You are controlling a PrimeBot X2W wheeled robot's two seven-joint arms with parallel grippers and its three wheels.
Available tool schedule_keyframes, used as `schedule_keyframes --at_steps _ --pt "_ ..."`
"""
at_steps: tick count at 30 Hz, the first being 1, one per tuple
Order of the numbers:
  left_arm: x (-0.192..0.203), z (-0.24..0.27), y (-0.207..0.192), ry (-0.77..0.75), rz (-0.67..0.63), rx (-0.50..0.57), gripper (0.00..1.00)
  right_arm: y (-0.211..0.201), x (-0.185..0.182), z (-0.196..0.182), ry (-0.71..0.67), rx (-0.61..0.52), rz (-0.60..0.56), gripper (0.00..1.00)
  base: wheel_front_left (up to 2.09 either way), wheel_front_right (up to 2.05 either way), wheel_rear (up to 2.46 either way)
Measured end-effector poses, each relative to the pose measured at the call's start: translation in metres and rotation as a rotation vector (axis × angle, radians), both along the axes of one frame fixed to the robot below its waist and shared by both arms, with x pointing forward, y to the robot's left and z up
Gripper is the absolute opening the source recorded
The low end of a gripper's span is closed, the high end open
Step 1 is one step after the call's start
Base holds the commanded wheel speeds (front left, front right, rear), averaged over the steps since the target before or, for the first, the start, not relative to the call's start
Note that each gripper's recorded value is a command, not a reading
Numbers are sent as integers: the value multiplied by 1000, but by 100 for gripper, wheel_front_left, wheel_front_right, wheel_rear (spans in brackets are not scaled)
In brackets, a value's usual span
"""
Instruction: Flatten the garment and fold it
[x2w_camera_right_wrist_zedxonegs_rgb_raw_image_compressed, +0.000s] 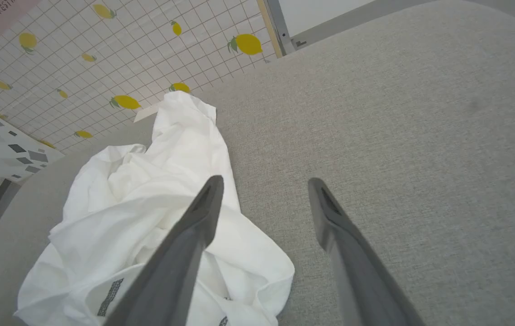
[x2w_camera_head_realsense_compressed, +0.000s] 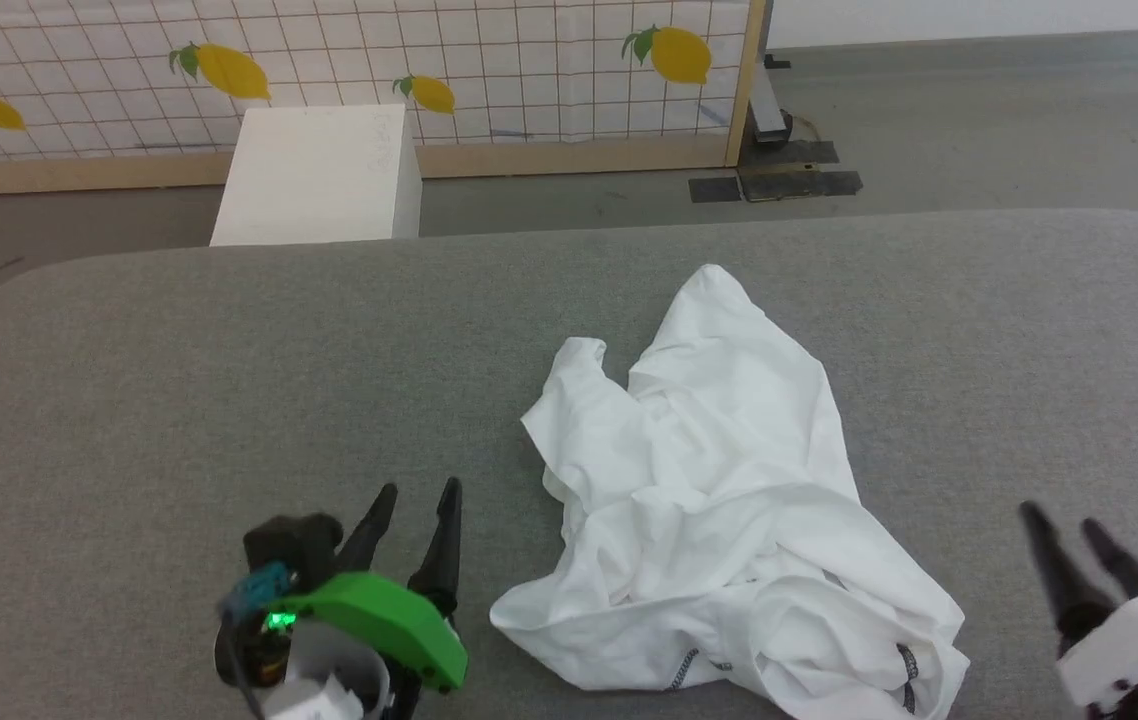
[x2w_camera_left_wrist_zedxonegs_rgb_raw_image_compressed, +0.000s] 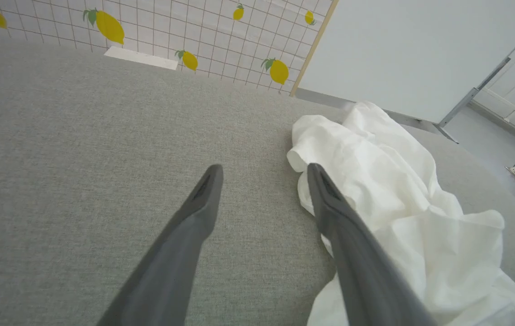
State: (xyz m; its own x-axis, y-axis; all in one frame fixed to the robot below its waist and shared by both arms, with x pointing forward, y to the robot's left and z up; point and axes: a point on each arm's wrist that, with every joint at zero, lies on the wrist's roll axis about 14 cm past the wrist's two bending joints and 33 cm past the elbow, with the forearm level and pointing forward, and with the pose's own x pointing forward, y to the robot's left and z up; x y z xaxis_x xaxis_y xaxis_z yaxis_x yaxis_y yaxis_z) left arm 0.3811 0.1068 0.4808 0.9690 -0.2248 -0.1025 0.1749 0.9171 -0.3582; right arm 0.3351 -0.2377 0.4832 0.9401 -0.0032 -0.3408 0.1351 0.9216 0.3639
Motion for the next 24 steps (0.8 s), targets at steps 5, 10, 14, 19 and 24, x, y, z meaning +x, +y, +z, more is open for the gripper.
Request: schedule_keyframes --at_steps 5,10,14,19,24 --pt "12 2 -25 134 -151 63 100 -25 5 15 -41 -51 -70 100 0 0 0" --pt "19 -4 -51 281 -295 164 100 -25 9 8 -16 -53 -67 100 0 0 0" --pt "29 -17 -62 401 -360 225 100 -16 16 0 5 -37 -44 100 0 0 0" --pt "26 -48 -76 566 -449 280 100 -15 22 -7 18 -40 -44 100 0 0 0" --pt "32 -60 -102 579 -534 269 15 -24 18 -23 63 -49 -76 100 0 0 0"
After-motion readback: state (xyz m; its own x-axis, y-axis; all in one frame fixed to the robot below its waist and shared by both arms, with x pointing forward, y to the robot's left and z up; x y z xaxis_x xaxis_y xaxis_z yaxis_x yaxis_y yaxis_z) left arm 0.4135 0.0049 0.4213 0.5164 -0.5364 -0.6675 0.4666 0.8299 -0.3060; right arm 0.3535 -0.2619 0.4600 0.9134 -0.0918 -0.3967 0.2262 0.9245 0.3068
